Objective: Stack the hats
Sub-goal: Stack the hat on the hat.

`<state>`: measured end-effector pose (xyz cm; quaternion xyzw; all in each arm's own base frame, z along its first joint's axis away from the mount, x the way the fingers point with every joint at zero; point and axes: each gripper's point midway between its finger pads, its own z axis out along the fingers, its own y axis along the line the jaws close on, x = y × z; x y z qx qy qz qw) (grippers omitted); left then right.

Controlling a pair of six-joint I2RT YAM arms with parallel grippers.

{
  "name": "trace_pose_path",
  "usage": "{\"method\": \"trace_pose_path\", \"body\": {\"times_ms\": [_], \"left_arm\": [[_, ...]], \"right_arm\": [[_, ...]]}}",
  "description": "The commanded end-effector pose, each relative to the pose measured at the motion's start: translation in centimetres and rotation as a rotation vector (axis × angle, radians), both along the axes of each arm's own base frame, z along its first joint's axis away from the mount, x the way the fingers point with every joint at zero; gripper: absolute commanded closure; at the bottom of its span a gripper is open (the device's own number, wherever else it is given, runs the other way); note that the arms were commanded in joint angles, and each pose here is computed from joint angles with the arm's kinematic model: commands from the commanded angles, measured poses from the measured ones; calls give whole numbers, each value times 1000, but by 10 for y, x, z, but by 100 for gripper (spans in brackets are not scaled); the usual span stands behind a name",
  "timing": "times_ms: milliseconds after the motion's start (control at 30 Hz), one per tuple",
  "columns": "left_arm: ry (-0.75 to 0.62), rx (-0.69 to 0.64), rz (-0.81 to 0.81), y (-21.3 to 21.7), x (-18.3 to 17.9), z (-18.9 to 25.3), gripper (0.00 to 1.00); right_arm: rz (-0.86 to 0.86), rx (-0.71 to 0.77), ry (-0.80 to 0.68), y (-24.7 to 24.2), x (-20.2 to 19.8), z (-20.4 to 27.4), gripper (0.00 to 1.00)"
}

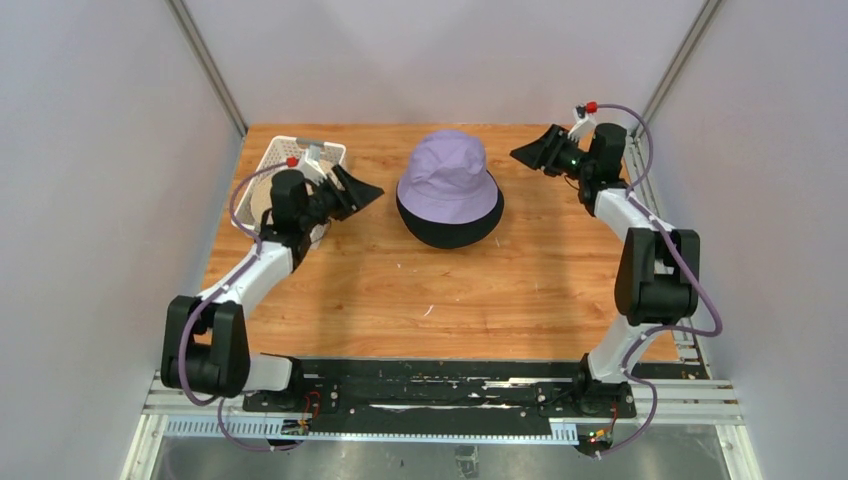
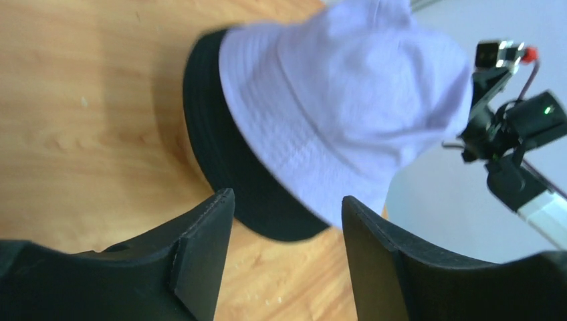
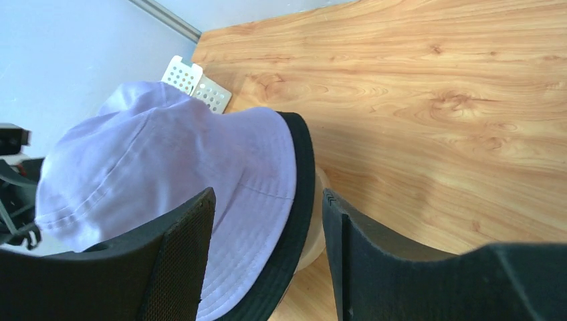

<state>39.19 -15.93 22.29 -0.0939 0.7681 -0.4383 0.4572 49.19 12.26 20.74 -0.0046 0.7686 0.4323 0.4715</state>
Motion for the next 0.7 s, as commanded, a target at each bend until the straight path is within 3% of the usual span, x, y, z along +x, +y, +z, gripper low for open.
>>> {"method": "trace_pose_path", "body": {"times_ms": [0,167,467,533,667], "left_arm": [[-11,-89,-69,-27,-33,-2,35],[-49,-238,-90,-44,-56,-2,28],[-119,-538,-128,-56,-50,-14,28],[-73,-547,-154,-67,-43,-28,30],[-110,-503,-115,-71,-43,-34,30]], "right_arm": [[-25,-11,-3,-9,-11,1,40],[-9,8,-31,-6,-19,13,40],[10,29,-74,-2,-31,33,40],[11,26,-77,-2,-32,34,41],[13,27,-83,-1,-34,37,41]]}}
